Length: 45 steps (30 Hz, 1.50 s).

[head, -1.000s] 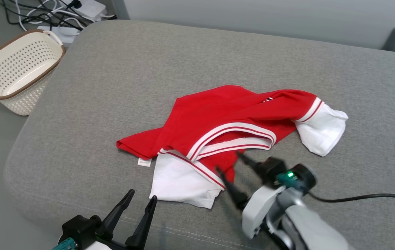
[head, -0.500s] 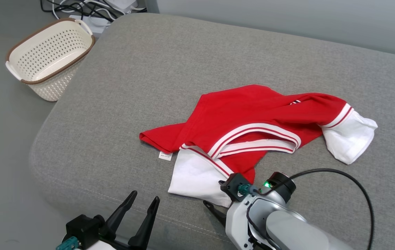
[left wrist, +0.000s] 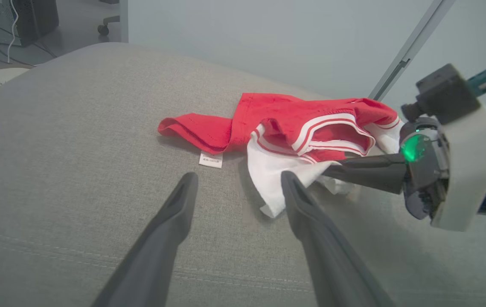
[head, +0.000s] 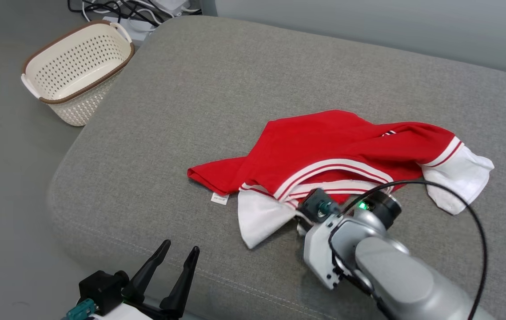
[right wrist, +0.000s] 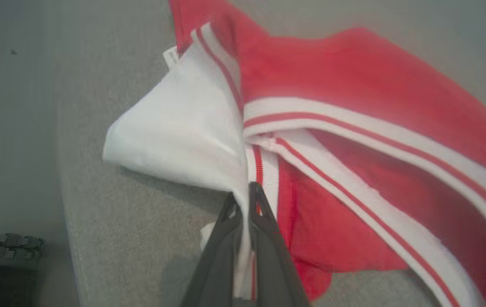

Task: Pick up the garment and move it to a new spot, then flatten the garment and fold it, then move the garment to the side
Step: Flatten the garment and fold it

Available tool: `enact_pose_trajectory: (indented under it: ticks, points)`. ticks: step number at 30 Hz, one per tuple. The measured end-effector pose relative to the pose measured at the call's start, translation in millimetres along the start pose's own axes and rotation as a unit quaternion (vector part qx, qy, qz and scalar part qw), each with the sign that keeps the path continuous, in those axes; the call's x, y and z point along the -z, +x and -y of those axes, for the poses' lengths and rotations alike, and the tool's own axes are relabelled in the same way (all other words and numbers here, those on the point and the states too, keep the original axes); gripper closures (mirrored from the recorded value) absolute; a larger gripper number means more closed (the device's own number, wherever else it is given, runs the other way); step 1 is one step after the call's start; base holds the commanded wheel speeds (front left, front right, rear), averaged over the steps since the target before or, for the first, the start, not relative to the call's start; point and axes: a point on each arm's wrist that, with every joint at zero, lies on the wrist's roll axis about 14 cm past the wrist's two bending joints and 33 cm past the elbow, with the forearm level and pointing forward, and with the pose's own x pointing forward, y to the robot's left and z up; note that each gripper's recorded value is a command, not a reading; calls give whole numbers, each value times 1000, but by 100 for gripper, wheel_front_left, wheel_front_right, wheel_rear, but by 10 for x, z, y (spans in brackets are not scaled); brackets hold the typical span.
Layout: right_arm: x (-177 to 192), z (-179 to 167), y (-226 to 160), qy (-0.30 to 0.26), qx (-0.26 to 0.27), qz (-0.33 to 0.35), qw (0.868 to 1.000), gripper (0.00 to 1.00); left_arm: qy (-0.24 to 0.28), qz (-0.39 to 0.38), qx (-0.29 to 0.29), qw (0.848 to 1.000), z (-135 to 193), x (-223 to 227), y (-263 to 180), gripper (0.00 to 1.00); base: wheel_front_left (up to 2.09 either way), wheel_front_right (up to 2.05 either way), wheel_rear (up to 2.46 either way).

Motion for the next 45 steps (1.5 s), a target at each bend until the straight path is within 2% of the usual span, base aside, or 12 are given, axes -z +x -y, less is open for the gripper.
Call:
enact_pose_trajectory:
  ticks: [5,8,11,18,22,23,24,25,31,35,45]
  points:
    - [-224,614,-244,63,96,86,990,100,1,2,19,1000,97,-9,74,0,0,0,0]
    - [-234,1025,-501,97,165,125,974,100,5,-2,37,999,186,14,125,0,0,0,0]
    - [-93,1358,-802,120,232,141,955,100,10,-4,58,998,293,13,202,0,0,0,0]
    - [441,1749,-1549,177,360,148,904,100,25,-16,114,993,563,57,376,0,0,0,0]
    - [703,1722,-1765,200,388,131,890,100,31,-35,145,988,718,155,447,0,0,0,0]
    - [761,1696,-1786,211,390,129,887,79,33,-42,154,987,761,197,460,0,0,0,0]
    - [821,1674,-1806,223,392,127,884,11,35,-52,162,985,798,248,469,0,0,0,0]
    - [875,1652,-1824,231,394,123,881,0,36,-61,171,983,834,301,471,0,0,0,0]
    - [952,1662,-2068,245,426,151,858,0,46,-105,230,966,1128,557,427,0,0,0,0]
    - [995,1607,-2135,249,431,156,853,0,56,-132,258,955,1260,723,420,0,0,0,0]
    - [1279,1447,-2311,280,450,141,836,0,95,-179,241,949,1091,1028,681,0,0,0,0]
